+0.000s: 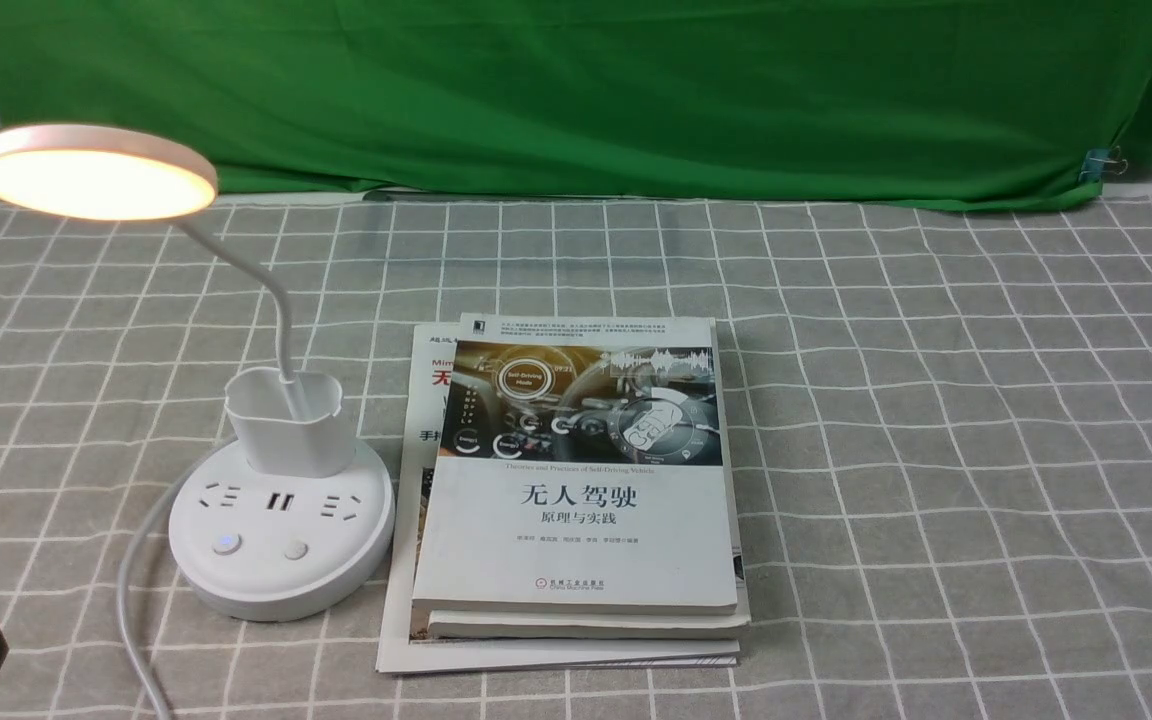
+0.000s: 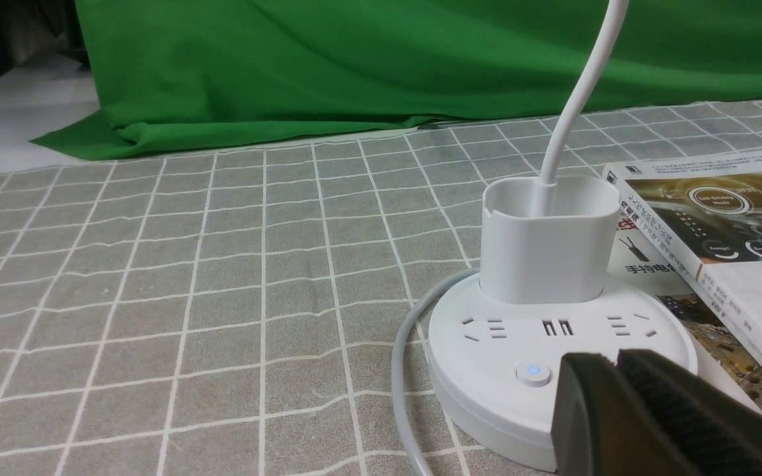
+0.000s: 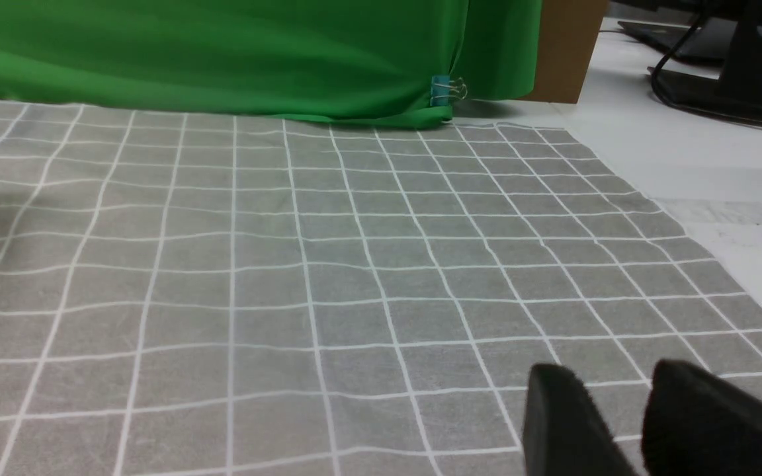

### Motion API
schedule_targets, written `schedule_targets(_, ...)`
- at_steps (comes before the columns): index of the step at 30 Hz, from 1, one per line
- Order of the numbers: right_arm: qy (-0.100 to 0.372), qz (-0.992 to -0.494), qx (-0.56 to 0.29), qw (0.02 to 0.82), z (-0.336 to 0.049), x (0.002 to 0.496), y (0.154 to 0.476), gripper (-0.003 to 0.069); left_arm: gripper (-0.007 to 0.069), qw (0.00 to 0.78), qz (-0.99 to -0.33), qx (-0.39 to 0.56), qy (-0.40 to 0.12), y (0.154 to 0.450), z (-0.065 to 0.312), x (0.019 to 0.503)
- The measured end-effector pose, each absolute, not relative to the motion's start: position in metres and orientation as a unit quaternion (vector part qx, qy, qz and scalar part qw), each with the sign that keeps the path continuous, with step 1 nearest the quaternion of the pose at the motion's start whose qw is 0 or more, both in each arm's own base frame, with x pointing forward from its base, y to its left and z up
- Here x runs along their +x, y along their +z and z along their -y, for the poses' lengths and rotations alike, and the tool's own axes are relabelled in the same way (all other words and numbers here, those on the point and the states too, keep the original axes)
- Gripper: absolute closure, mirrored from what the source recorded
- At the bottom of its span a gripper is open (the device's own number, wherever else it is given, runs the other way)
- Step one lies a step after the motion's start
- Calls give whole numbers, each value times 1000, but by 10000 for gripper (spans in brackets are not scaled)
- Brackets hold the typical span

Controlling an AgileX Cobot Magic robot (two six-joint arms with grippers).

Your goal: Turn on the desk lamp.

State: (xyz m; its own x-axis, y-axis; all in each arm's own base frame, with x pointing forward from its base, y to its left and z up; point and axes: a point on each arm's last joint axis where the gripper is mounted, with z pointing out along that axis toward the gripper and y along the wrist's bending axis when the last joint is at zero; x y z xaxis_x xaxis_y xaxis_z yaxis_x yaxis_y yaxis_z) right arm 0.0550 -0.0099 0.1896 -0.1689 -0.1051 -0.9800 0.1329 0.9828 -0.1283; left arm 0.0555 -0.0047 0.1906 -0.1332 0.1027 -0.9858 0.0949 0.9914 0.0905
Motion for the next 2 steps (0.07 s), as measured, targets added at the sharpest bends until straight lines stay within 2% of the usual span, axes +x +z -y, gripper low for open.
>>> schedule_targets(2,-92,-759,9,645,10,55,190,414,606,655,-753,66,3,191,5,55)
